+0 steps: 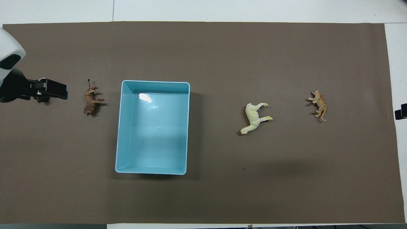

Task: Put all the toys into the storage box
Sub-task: 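Reach the left gripper to the brown horse while the right arm approaches the tan dog, then grasp the brown horse with the left gripper while the right gripper grasps the dog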

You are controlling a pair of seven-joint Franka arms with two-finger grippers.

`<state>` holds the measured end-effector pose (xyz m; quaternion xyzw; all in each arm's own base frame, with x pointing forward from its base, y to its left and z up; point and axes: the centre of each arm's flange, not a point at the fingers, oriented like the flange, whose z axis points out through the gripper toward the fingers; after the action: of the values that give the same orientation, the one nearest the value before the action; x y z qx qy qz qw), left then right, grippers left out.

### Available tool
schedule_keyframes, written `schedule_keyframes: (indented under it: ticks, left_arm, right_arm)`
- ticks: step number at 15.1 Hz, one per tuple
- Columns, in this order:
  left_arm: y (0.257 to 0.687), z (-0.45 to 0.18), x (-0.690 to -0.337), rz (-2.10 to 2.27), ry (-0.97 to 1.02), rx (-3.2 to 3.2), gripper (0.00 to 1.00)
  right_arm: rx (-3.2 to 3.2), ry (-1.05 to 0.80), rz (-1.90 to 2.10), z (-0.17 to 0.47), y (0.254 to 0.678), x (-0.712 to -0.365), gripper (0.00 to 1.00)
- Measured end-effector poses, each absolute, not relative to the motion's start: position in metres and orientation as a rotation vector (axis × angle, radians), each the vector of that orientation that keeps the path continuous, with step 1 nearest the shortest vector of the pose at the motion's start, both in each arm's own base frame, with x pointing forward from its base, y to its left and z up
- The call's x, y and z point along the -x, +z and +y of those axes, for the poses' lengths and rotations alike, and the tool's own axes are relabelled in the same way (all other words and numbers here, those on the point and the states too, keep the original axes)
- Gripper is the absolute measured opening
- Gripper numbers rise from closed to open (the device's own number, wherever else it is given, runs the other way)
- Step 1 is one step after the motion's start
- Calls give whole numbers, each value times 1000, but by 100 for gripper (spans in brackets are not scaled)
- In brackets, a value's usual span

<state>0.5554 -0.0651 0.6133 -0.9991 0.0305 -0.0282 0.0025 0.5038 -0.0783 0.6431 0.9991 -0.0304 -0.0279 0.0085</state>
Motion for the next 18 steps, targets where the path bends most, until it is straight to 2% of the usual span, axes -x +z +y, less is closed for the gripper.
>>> schedule_keyframes:
  ticks: [2, 4, 11, 14, 18]
  left_arm:
    - [587, -57, -563, 73, -145, 3135, 100]
    - [543, -50, -568, 54, -166, 3135, 100]
    - [398, -2, -597, -242, -234, 3139, 100]
    - [357, 8, -601, -345, -258, 3136, 100]
    - [317, -2, -602, -422, -242, 3140, 100]
  right_arm:
    - [-3121, -56, -64, -76, 630, -510, 100]
    - [-3120, -42, -7, -72, 600, -519, 100]
    - [-3101, -33, 297, -67, 457, -569, 100]
    - [-3087, 2, 362, -65, 404, -591, 100]
    - [-3079, 9, 403, -52, 363, -605, 100]
